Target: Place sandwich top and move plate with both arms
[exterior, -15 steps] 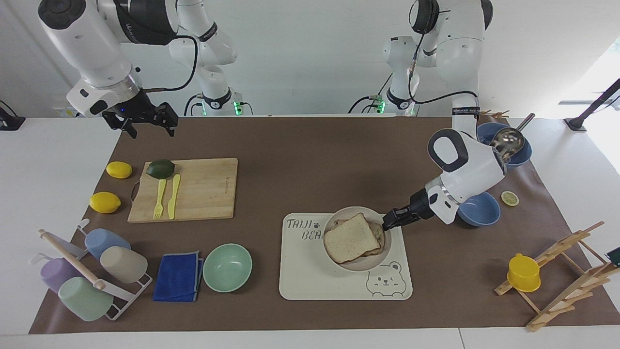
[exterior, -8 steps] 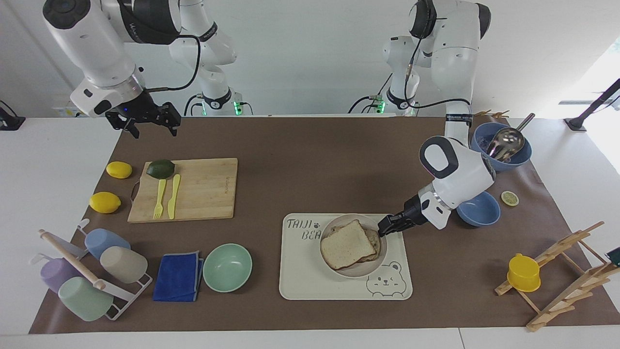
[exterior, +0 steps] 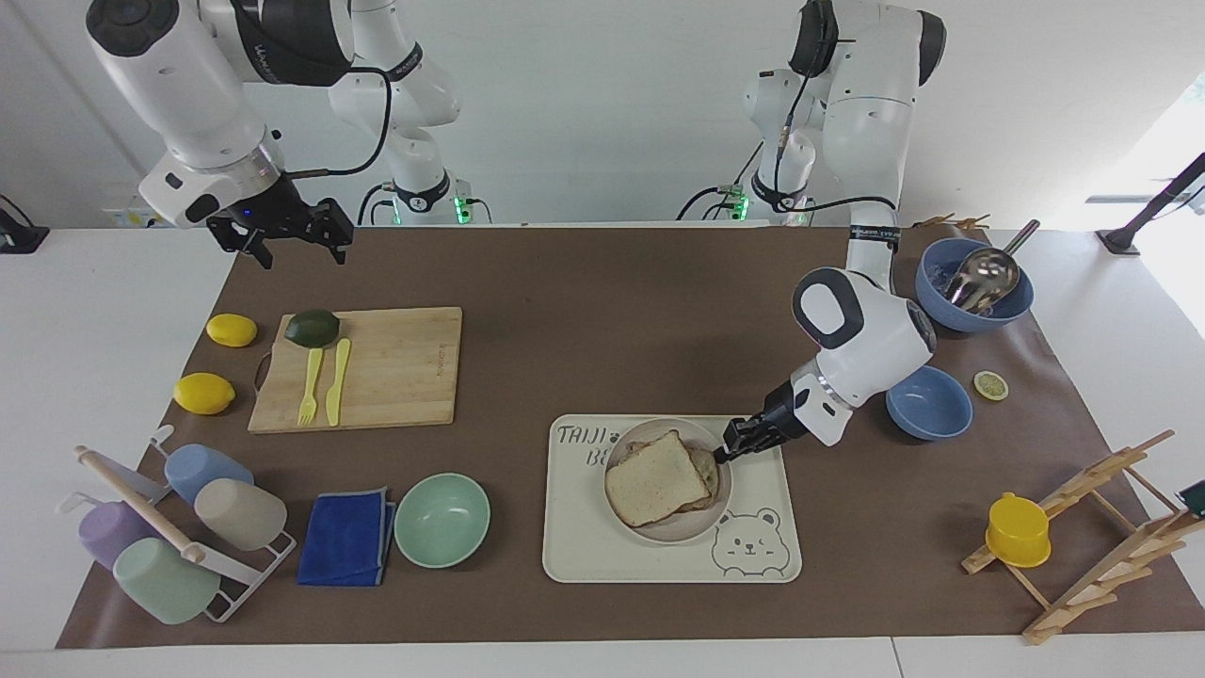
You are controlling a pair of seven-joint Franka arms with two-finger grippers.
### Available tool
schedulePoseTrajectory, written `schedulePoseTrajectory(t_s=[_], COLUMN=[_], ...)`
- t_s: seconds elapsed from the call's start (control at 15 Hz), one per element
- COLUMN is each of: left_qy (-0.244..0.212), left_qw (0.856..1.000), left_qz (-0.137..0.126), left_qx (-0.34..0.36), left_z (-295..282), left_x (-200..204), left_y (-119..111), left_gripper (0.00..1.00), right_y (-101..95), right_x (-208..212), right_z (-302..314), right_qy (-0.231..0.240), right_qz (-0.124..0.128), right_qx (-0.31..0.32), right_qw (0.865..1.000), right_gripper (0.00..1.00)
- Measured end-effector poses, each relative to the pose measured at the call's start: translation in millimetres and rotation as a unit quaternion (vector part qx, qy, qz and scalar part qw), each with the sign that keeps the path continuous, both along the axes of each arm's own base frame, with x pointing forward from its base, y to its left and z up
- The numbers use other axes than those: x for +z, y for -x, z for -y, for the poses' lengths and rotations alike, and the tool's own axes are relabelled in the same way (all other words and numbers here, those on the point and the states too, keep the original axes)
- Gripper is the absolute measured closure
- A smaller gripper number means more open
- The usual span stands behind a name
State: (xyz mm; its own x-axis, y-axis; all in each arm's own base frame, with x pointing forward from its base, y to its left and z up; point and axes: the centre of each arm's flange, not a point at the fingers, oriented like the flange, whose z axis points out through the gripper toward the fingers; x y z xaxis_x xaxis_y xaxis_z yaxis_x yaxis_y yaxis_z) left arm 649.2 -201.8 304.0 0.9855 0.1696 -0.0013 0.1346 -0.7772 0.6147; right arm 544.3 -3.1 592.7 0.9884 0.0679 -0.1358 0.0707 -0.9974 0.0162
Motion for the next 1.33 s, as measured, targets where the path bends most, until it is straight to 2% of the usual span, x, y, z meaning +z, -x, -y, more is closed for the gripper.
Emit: schedulePoseTrajectory(t_s=[0.13,0.2,0.47,0.53,0.8,1.0,1.13,1.33], left_qy=[0.0,-0.001,-0.002,-0.002,-0.002,-0.036,-0.065,-0.115], left_qw=[1.0,1.0,1.0,1.0,1.0,0.998,0.994,0.989], left_qz=[0.001,0.004,0.011,0.011,0.016,0.036,0.041,0.032], left_qx=[-0.002,-0.005,-0.014,-0.014,-0.018,-0.048,-0.074,-0.092], left_z=[-0.1,-0.3,-1.3,-1.2,-1.6,-5.9,-23.7,-85.2], left_x=[0.0,0.0,0.0,0.0,1.9,12.1,33.1,91.9], left_y=[-0.1,-0.1,-0.3,-0.3,-1.3,-2.9,-3.6,-0.3], left_gripper=[0.64,0.51,0.08,0.0,0.0,0.0,0.0,0.0], right_y=[0.0,0.0,0.0,0.0,0.2,0.3,0.4,0.5], right_x=[0.0,0.0,0.0,0.0,0.0,-0.1,-0.1,-0.2], right_z=[0.0,0.0,-0.8,-1.6,-2.6,-3.1,-3.1,-3.1], right_qy=[0.0,0.0,0.0,0.0,0.0,0.0,0.0,0.0], right_qz=[0.0,0.0,0.0,0.0,-0.001,-0.001,-0.001,-0.002], right_qx=[0.0,0.0,0.001,0.001,0.002,0.003,0.003,0.003], right_qw=[1.0,1.0,1.0,1.0,1.0,1.0,1.0,1.0], right_gripper=[0.0,0.0,0.0,0.0,0.0,0.0,0.0,0.0])
